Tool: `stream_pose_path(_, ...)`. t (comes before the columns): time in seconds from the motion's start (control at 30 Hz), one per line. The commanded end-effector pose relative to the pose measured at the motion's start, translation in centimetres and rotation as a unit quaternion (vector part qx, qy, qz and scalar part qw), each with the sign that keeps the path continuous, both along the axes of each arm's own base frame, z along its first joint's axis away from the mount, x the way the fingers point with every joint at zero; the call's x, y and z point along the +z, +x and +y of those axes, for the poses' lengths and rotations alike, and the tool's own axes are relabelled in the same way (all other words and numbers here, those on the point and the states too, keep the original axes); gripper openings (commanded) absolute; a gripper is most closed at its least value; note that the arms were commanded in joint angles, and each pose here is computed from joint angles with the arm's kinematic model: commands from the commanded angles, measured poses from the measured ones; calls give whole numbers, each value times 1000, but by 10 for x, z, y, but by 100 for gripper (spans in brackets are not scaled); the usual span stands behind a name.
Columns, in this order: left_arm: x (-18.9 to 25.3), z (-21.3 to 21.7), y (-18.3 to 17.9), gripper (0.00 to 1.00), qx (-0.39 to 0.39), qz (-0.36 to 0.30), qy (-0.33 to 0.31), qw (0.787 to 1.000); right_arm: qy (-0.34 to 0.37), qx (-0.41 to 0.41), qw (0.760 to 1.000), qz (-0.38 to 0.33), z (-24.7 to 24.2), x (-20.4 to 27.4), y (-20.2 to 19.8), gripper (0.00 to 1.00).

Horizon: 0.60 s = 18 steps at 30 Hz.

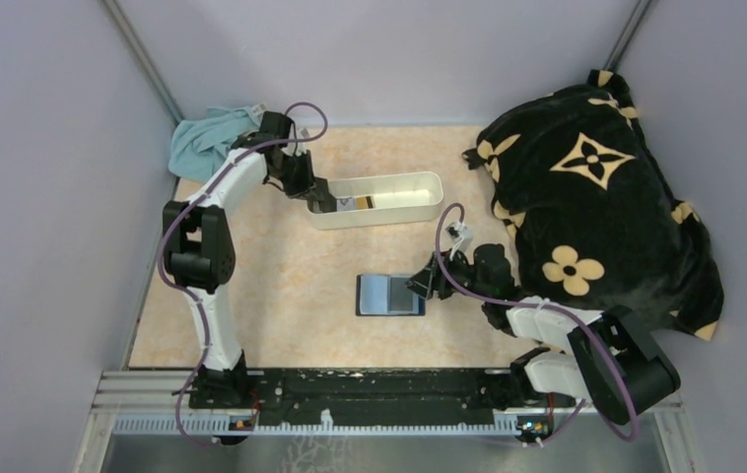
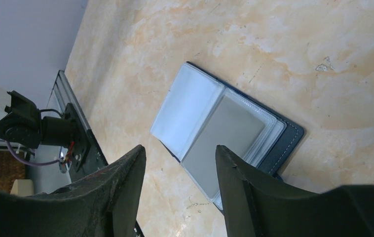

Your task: Take the credit cards out of the card holder

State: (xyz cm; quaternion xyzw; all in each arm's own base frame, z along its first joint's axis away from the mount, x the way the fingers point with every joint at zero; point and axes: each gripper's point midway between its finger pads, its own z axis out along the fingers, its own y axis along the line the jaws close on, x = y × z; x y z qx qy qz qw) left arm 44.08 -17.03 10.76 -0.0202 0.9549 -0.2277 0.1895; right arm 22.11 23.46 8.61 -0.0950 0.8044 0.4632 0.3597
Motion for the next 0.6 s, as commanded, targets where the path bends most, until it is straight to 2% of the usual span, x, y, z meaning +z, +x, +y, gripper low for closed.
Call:
stream_pose_path(0.0, 10, -11, -8, 0, -19, -3, -9, 1000, 13, 6, 999, -40, 1, 15, 4, 55)
stream_pose_path(0.57, 40, -7, -1, 0, -13, 19, -12, 1000, 3, -8, 999, -46, -9, 12, -2, 55)
